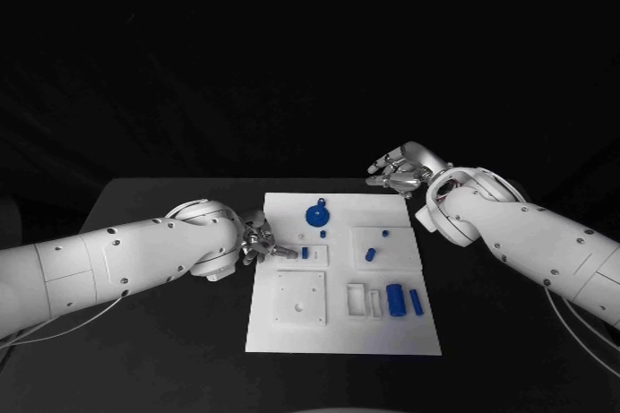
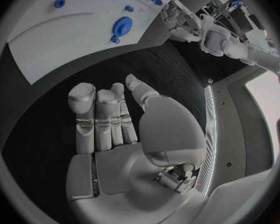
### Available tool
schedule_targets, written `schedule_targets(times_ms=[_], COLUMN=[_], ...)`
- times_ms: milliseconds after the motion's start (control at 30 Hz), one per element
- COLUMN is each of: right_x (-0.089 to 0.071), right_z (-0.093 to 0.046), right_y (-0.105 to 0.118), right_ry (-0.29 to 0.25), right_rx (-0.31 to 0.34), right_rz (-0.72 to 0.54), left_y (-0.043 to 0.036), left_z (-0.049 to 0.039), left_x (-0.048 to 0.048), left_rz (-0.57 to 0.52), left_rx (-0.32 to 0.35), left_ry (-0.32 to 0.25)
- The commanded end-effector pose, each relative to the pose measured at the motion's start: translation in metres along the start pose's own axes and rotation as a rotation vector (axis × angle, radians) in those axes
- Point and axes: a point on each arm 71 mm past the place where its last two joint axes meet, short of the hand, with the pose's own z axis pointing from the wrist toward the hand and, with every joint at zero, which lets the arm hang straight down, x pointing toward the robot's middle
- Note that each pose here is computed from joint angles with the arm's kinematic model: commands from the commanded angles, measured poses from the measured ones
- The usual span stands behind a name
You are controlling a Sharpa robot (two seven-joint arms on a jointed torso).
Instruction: Assemble the parts on the task board
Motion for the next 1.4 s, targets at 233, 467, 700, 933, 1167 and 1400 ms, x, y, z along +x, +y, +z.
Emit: schedule_targets(times_ms=[233, 467, 700, 933, 1167, 1400], right_x=[0.011, 0.013, 0.011, 0.011, 0.011, 0.009], right_z=[-0.007, -0.009, -0.008, -0.006, -0.005, -0.004], right_y=[0.014, 0.015, 0.012, 0.012, 0.013, 0.009], right_ry=[0.075, 0.075, 0.042, 0.013, -0.007, -0.024], right_rx=[-0.116, -0.13, -0.124, -0.124, -0.119, -0.104], right_rz=[-0.009, -0.022, -0.013, 0.01, 0.05, 0.141], left_y=[0.0006, -0.0074, -0.0416, -0.0676, -0.0797, -0.0857], left_z=[-0.0104, -0.0141, -0.0141, -0.0041, 0.008, 0.0181], left_x=[-0.0324, -0.0496, -0.0468, -0.035, -0.0227, -0.0145], left_rz=[-0.321, -0.329, -0.023, 0.206, 0.355, 0.436], left_rx=[0.238, 0.433, 0.615, 0.685, 0.69, 0.662], left_ry=[-0.085, -0.221, -0.325, -0.373, -0.372, -0.348])
